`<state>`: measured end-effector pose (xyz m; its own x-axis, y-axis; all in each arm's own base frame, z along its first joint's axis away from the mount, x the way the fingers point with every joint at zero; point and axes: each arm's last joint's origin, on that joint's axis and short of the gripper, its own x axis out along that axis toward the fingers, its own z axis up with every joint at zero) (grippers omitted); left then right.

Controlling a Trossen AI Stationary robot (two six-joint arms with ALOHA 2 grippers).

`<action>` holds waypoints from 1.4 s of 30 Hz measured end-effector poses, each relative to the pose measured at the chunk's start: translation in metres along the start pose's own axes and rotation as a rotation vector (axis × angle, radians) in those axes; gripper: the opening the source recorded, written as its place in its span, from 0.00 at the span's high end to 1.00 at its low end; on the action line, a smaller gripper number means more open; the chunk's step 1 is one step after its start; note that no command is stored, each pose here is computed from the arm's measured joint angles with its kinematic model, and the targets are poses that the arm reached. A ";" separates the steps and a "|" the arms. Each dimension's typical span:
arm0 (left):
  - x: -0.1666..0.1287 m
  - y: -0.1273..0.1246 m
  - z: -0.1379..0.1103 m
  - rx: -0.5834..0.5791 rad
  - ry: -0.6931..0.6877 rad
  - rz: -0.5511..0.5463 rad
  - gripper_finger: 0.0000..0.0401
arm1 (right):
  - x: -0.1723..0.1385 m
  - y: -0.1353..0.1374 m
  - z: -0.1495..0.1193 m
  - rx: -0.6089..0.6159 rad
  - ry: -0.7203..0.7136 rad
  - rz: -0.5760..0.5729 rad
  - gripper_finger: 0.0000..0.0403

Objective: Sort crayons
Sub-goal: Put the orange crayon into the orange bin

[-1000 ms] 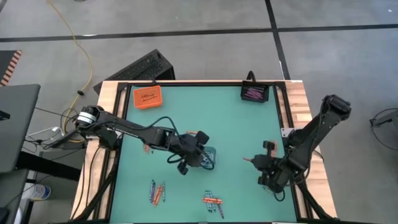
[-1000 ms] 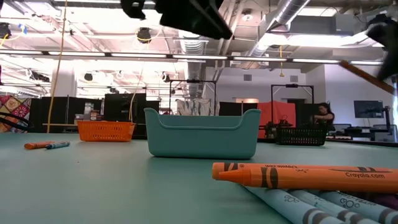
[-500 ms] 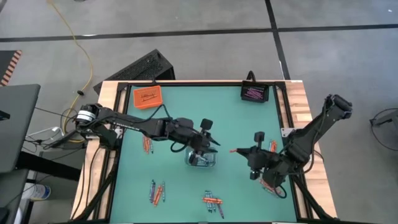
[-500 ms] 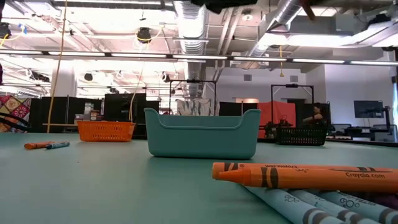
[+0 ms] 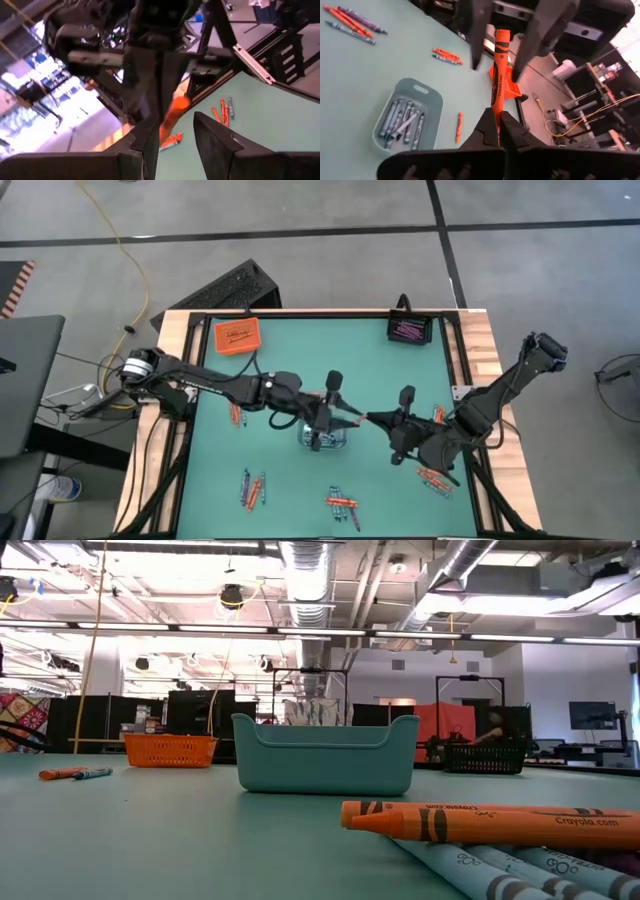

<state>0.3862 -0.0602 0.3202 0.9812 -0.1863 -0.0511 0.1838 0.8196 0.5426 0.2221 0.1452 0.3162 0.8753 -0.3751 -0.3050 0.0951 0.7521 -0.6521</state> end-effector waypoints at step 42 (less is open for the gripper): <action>-0.004 0.009 -0.032 0.256 0.327 0.035 0.98 | 0.028 -0.020 -0.026 0.125 0.204 -0.050 0.58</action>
<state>0.3859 -0.0345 0.2981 0.9614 0.0552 -0.2697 0.1693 0.6539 0.7374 0.2325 0.1050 0.3023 0.7552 -0.5058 -0.4170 0.2047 0.7863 -0.5830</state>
